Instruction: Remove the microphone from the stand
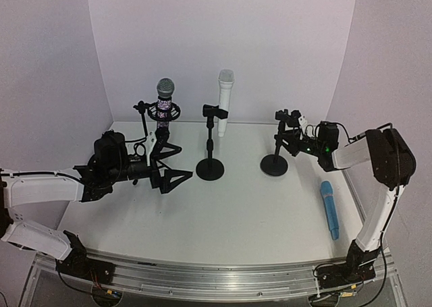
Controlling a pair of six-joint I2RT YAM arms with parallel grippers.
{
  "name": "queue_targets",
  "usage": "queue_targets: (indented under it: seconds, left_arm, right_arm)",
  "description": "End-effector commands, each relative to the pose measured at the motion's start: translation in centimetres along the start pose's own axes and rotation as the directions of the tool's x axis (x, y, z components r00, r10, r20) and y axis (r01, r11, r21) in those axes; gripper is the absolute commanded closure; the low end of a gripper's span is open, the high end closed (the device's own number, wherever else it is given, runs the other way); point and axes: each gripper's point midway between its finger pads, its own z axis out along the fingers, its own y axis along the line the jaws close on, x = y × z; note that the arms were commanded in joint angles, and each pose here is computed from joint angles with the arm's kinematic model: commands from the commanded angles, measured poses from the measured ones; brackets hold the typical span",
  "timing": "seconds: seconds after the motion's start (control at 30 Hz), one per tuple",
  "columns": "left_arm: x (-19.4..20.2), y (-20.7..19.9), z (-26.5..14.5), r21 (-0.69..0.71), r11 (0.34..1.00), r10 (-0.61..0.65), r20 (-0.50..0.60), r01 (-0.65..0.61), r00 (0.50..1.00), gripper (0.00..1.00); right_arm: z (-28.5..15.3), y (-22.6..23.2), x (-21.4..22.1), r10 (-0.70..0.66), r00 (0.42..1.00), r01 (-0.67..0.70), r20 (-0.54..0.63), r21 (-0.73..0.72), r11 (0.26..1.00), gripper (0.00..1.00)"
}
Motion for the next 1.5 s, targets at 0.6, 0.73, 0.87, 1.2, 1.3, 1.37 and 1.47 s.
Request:
queue_targets:
  seconds: [0.6, 0.73, 0.87, 1.2, 1.3, 1.37, 1.47]
  left_arm:
    - [-1.0, 0.7, -0.1, -0.009, 1.000, 0.019, 0.033, -0.019, 0.999, 0.01]
    - [-0.9, 0.8, 0.0, -0.005, 1.000, 0.020, 0.032, -0.020, 0.999, 0.01]
    - [-0.9, 0.9, 0.2, -0.002, 1.000, 0.021, 0.031, -0.021, 0.999, 0.01]
    - [-1.2, 1.6, 0.9, -0.023, 1.000, 0.018, 0.044, -0.017, 0.999, 0.04]
    - [-1.5, 2.6, 1.6, -0.055, 0.998, 0.009, 0.058, -0.006, 0.998, 0.09]
    - [-1.5, 3.1, 2.3, -0.067, 0.998, 0.002, 0.069, 0.003, 0.998, 0.12]
    - [-1.1, 4.1, 3.3, -0.091, 0.995, -0.027, 0.085, 0.034, 0.996, 0.14]
  right_arm:
    - [-3.2, 2.7, -0.2, -0.026, 0.999, 0.026, 0.020, 0.019, 0.999, 1.00]
    - [-3.4, 3.0, 0.5, -0.005, 1.000, 0.005, 0.008, 0.017, 1.000, 0.99]
    - [-3.3, 2.9, 1.6, 0.030, 1.000, -0.030, -0.009, 0.021, 0.999, 0.70]
    - [-4.9, 3.6, 1.2, 0.019, 1.000, -0.019, -0.007, 0.063, 0.998, 0.10]
    - [-5.7, 3.9, 2.0, 0.029, 0.999, -0.027, -0.021, 0.087, 0.996, 0.09]
    - [-6.3, 4.1, 2.5, 0.036, 0.999, -0.032, -0.033, 0.107, 0.994, 0.08]
    - [-7.3, 4.4, 3.1, 0.040, 0.997, -0.030, -0.063, 0.139, 0.990, 0.07]
